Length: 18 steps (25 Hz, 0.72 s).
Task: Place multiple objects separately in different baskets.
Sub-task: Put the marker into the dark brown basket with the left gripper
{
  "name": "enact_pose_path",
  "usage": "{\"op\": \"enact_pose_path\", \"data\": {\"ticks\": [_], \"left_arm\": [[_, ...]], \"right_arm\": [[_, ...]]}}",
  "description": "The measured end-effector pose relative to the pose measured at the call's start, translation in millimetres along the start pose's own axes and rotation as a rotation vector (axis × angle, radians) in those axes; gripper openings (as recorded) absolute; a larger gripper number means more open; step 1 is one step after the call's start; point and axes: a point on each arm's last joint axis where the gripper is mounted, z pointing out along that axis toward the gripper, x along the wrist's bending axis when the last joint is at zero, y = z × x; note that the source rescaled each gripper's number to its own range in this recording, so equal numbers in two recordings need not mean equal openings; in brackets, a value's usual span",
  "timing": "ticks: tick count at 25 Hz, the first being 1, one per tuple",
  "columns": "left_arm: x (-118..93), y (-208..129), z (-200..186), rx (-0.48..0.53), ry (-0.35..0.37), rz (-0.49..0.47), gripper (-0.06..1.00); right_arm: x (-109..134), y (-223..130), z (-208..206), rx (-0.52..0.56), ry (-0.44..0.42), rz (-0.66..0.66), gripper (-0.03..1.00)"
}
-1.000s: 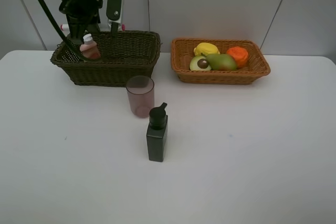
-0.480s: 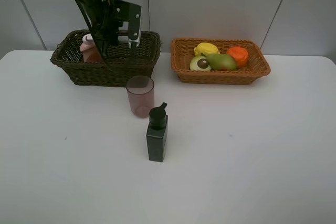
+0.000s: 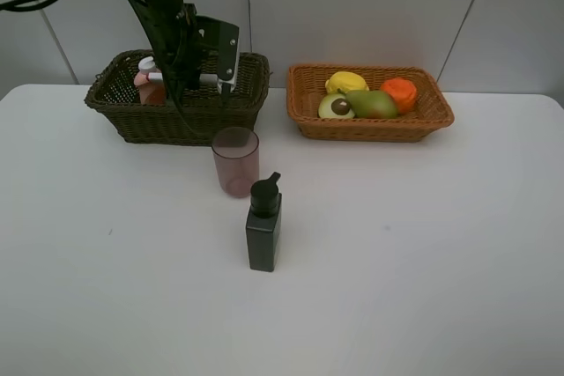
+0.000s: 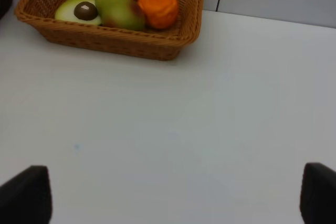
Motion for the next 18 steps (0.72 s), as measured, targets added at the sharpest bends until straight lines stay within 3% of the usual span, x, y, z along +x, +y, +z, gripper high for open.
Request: {"op": "enact_pose_path", "data": {"ticks": [12, 14, 18], "left_arm": [[0.3, 0.2, 0.0, -0.002, 0.003, 0.000, 0.21], [0.3, 0.2, 0.0, -0.002, 0.003, 0.000, 0.30], [2.3, 1.3, 0.0, -0.014, 0.025, 0.000, 0.76]], "right_arm": [[0.0, 0.0, 0.0, 0.000, 0.000, 0.000, 1.00], [0.0, 0.0, 0.0, 0.000, 0.000, 0.000, 1.00], [0.0, 0.0, 0.0, 0.000, 0.000, 0.000, 1.00]]}}
